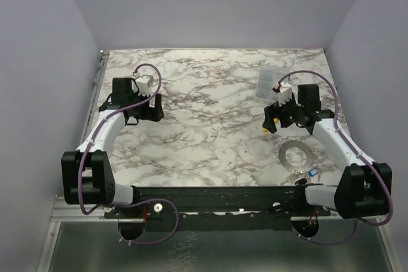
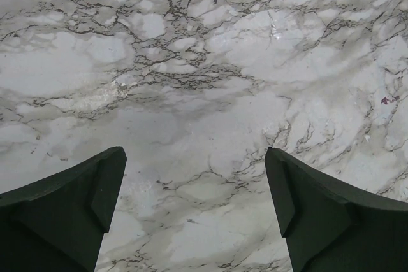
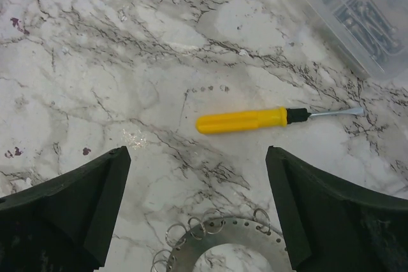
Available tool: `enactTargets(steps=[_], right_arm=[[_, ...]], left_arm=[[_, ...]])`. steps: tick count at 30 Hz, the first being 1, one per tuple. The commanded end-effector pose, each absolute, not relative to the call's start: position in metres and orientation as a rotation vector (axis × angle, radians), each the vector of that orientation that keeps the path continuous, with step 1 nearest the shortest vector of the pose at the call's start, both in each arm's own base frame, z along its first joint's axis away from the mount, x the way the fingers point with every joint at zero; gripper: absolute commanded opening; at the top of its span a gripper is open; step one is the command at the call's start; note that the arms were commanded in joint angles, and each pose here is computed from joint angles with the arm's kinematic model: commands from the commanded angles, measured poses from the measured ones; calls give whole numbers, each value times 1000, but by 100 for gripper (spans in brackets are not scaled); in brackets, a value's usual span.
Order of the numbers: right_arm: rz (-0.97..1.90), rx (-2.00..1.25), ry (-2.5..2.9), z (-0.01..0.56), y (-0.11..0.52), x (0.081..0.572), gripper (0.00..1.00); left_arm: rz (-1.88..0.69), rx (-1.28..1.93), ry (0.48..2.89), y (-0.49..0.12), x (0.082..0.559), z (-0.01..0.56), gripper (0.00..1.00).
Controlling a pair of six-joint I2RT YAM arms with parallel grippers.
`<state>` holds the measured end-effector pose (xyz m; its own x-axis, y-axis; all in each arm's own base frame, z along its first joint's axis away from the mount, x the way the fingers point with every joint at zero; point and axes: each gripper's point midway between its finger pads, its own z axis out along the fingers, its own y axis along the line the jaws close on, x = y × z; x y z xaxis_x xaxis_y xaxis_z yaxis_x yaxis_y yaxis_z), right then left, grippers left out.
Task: Remove the keys from the keyring
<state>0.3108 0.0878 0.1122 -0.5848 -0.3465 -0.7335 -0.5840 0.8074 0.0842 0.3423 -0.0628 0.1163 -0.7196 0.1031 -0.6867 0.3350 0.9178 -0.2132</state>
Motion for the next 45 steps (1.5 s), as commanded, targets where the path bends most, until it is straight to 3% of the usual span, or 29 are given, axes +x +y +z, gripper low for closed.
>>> enactTargets(steps=[1,11,20,30,37,45], right_arm=[[269,-679,2271,130,68,307,100],[62,-780,2472,123,26,259,100],[179,-671,2689,99,8,247,98],[163,-590,2769,56,-3,275,67],[155,-598,2794,38,-6,288,60],[232,-613,2810,26,2,287,43]], left_arm=[[-379,293,2331,-57,352,125,99],[-407,295,2321,-61,351,128,99],[-412,297,2310,-62,349,131,99],[-436,301,2301,-66,349,132,99],[-436,298,2300,-66,349,133,99],[-422,288,2310,-63,350,130,99]])
